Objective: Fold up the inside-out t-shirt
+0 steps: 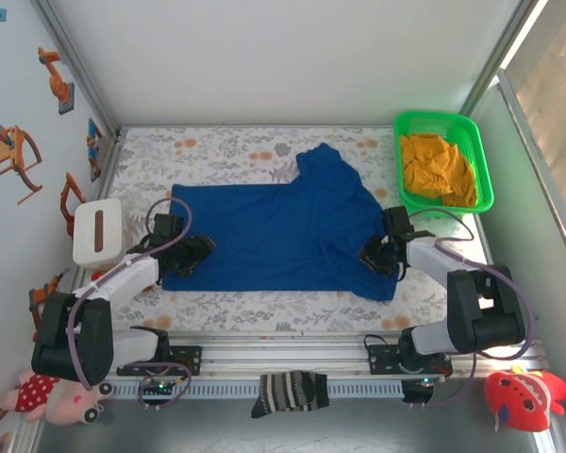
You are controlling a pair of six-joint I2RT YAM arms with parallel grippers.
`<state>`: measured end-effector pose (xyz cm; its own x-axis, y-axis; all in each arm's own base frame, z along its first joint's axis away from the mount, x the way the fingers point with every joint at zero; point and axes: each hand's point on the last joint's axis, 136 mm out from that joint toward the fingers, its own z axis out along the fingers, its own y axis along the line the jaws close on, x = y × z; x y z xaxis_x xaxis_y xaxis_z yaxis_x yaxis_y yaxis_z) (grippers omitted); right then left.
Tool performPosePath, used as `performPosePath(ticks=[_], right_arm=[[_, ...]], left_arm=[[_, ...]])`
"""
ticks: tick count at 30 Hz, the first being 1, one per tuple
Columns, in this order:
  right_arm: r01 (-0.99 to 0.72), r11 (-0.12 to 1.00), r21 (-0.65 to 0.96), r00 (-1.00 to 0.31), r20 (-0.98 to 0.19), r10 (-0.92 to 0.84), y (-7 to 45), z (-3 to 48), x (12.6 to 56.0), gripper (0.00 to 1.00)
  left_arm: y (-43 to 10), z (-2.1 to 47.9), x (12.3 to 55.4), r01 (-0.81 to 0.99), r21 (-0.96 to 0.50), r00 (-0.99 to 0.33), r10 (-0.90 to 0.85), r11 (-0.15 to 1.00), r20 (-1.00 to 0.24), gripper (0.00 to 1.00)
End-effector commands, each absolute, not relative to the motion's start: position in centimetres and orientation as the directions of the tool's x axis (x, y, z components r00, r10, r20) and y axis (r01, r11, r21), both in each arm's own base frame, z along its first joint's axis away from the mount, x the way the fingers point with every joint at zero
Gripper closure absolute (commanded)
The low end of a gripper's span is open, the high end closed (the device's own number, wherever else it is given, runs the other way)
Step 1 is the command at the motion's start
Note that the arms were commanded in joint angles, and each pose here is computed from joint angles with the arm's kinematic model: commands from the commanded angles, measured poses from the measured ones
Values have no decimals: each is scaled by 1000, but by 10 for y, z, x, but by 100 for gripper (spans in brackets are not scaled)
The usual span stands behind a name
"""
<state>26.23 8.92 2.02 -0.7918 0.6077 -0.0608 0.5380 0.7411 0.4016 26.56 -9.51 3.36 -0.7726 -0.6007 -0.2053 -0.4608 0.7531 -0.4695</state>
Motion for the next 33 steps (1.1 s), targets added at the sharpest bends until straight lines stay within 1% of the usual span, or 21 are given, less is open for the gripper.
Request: performPosePath(ticks=[1,4,7,10,14,16,18,23,33], right_arm=[[624,715,315,-739,-59,671,71,13,242,71],[639,709,298,-731,-55,681,68,11,233,71],[624,704,340,-733,-58,677,72,18,233,71],[565,739,367,-764,-107,637,73,41,241,70],[491,819,298,-807,-199,556,59,71,237,65],[476,839,263,-821,-209,531,53,75,229,62],[471,851,231,-831,-207,516,48,74,219,60],[483,853,197,-838,-179,516,42,59,197,59],[489,855,175,-850,-124,512,43,34,181,59]], left_arm=[[-93,21,256,-512,-450,-753,-635,731,-174,34],[-87,12,243,-550,-417,-740,-654,723,-158,34],[-81,11,235,-560,-407,-730,-662,722,-170,34],[-78,19,237,-544,-403,-732,-651,736,-201,34],[-78,36,241,-503,-398,-753,-615,768,-235,33],[-78,41,243,-492,-400,-757,-607,774,-243,33],[-80,44,242,-484,-408,-761,-602,774,-241,33],[-83,46,239,-473,-431,-765,-601,768,-232,33],[-80,35,229,-486,-427,-761,-610,762,-222,33]])
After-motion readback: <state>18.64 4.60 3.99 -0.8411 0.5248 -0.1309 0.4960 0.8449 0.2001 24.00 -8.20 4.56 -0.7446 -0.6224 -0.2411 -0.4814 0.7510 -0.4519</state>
